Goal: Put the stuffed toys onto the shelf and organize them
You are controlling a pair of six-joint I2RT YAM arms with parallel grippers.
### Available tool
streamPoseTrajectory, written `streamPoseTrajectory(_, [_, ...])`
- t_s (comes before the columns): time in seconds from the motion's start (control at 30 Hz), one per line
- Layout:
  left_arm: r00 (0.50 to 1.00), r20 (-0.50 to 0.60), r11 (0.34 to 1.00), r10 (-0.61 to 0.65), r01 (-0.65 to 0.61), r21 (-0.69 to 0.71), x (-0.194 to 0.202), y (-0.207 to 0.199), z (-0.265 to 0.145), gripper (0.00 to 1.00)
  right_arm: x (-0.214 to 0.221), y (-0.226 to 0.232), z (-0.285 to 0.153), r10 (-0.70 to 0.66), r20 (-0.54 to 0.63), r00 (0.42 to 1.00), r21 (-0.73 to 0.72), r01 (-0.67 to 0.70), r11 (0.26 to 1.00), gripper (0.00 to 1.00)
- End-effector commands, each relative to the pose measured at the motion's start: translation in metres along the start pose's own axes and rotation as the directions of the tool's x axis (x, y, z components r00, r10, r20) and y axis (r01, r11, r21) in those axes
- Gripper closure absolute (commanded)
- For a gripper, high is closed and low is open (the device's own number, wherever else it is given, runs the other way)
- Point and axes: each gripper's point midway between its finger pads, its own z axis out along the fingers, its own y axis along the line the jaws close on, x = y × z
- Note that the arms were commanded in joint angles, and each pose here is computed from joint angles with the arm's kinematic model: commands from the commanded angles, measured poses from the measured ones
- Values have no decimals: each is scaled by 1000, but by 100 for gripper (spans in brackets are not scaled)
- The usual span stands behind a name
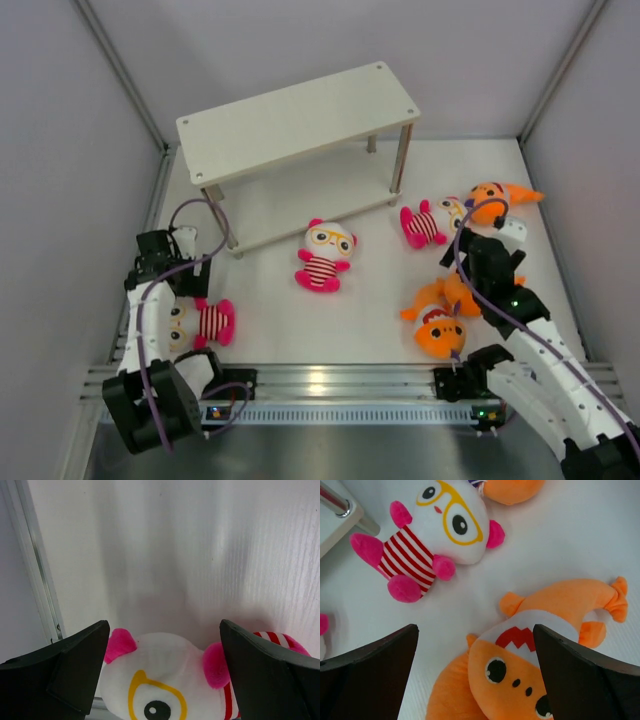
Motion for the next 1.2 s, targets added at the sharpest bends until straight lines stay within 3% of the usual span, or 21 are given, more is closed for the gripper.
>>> streamPoseTrajectory(0.0, [996,38,996,-75,77,-46,-25,13,-8,2,-36,30,-12,4,45,999,-132,2,991,1])
streamPoseTrajectory(0.1, [989,47,983,-137,142,-119,-40,30,-12,2,-48,61,-16,-73,38,997,-266,80,961,1])
streamPoseTrajectory(0.27, [990,48,986,-134,138,-90,-65,35,-8,2,-96,49,17,-17,39,999,-101,21,995,1])
streamPoseTrajectory(0.33, [990,37,988,-135,137,-67,-67,32,-3,2,-99,44,38,23,-10,1000,-102,-24,995,1])
streamPoseTrajectory(0.47, [990,24,991,-137,137,-3,-74,20,7,2,-121,-7,80,131,-37,991,34,-129,991,0])
streamPoseTrajectory(0.63, [992,-3,991,-130,130,42,-76,13,19,2,-139,-18,136,171,-88,981,92,-163,982,1])
streamPoseTrajectory(0.73, [992,-26,991,-126,127,38,-74,14,24,2,-152,-31,164,130,-95,987,167,-113,980,1])
streamPoseTrajectory(0.9, [991,-40,992,-125,126,31,-71,14,27,2,-141,-23,202,5,-222,975,76,12,997,1])
streamPoseTrajectory(1.17, [993,-23,994,-112,112,-11,-72,22,19,2,-99,-31,218,0,-365,931,16,6,1000,10])
